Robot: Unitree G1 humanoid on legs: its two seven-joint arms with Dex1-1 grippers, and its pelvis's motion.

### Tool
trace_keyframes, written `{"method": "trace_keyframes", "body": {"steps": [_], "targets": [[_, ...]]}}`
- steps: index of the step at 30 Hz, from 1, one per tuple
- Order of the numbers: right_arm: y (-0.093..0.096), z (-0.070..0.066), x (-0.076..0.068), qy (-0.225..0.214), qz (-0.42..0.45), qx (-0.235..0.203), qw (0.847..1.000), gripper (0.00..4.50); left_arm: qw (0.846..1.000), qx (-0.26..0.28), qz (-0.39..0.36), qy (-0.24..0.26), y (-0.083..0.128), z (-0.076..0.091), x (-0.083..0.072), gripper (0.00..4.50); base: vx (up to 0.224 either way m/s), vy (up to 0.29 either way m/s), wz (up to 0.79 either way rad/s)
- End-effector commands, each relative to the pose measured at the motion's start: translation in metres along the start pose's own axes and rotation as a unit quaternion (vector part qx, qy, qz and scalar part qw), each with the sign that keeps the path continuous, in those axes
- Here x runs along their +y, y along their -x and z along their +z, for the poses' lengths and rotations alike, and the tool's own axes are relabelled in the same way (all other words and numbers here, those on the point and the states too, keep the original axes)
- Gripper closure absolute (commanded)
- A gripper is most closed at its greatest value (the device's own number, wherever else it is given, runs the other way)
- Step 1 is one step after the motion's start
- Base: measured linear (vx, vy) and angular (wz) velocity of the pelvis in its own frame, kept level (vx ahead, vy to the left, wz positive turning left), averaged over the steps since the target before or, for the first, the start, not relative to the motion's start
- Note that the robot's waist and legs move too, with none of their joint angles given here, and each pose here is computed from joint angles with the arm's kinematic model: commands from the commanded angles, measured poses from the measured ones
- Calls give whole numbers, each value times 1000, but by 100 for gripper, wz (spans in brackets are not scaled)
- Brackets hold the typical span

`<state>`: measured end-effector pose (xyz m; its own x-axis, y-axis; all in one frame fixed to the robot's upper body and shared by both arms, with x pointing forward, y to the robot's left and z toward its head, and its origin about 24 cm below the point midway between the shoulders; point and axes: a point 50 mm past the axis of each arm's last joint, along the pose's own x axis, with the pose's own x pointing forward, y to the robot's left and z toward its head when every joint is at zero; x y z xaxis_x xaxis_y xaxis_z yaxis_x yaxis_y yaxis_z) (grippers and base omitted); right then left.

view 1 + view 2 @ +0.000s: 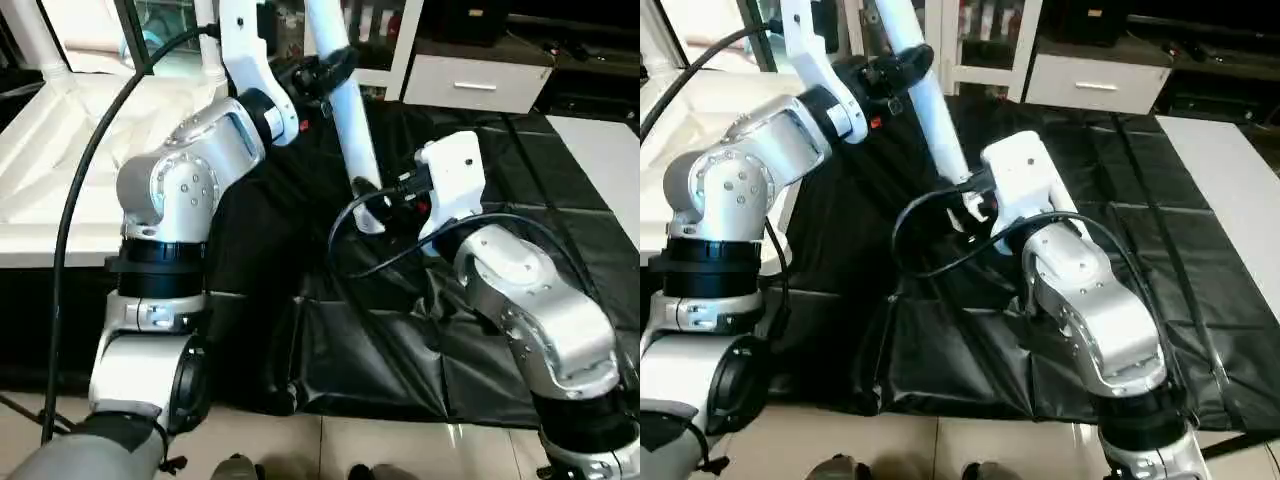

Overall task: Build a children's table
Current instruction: Pick table leg

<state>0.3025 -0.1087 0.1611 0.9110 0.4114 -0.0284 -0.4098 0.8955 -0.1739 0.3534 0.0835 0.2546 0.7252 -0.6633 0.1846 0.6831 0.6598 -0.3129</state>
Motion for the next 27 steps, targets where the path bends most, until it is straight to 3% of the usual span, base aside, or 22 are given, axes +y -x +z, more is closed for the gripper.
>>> {"method": "trace_keyframes", "body": {"steps": [1,22,27], "targets": [[-5,2,0,7,0,-6,1000,68,999,8,-34,-3,0,-1,-12,278,0,0,0],[-9,-7,-8,0,17,9,1000,258,998,17,-52,0,1,2,-13,278,0,0,0],[-9,-7,-8,-1,31,6,999,266,999,17,-52,0,2,3,-13,278,0,0,0]]}}
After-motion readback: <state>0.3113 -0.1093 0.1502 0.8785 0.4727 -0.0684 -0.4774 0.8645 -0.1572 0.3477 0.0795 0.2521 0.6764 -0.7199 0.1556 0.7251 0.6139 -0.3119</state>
